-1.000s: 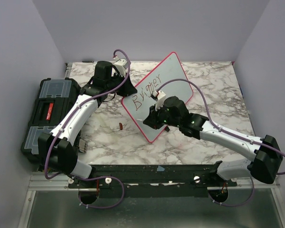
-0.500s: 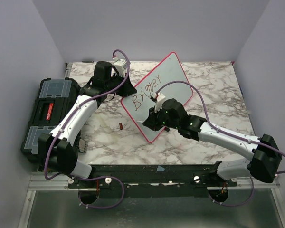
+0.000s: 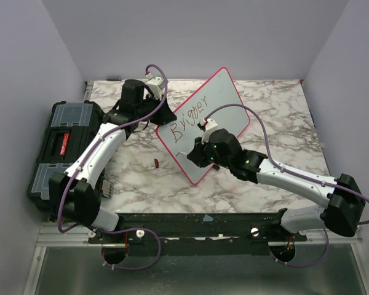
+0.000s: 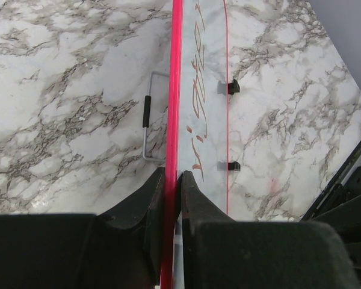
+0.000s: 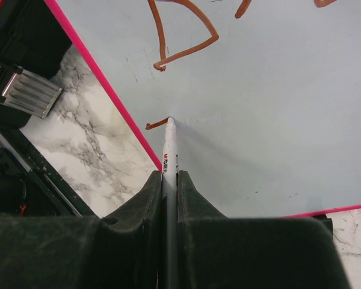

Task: Write a sentence on the whiteboard
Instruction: Write on the whiteboard at the whiteboard stand.

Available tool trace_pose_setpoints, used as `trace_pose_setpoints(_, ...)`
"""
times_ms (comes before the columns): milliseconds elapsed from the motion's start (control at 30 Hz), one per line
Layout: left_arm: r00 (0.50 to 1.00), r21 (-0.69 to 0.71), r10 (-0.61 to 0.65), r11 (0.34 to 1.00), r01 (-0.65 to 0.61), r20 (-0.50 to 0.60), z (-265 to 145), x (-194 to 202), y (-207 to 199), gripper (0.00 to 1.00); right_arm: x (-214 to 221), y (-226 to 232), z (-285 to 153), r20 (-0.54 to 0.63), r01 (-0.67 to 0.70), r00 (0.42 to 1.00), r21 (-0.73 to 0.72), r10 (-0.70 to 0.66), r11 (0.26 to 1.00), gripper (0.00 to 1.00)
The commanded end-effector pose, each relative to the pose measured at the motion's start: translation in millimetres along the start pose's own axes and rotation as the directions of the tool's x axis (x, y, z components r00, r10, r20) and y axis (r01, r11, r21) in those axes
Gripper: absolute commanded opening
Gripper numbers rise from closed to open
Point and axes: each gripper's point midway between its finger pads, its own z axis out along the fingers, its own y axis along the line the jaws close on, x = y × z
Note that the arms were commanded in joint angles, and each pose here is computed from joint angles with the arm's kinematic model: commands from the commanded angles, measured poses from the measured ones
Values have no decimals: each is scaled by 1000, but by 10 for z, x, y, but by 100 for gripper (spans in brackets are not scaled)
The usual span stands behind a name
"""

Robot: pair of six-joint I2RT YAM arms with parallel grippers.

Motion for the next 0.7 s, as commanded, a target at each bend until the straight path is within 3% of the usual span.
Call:
trace_pose_setpoints(0, 993, -32, 86, 996, -83, 83, -101, -209, -30, 0, -44, -185, 26, 34, -15, 999, 103, 12, 995, 1)
trace_pose_setpoints(333, 992, -39, 89, 996, -86, 84, -108, -209, -26, 0, -294, -52, -169, 109, -27, 994, 46, 22, 999, 1)
trace_pose_setpoints(667, 993, -39, 87, 996, -83, 86, -108, -196, -22, 0, -350, 141, -101, 100, -24, 995, -44, 28, 999, 1)
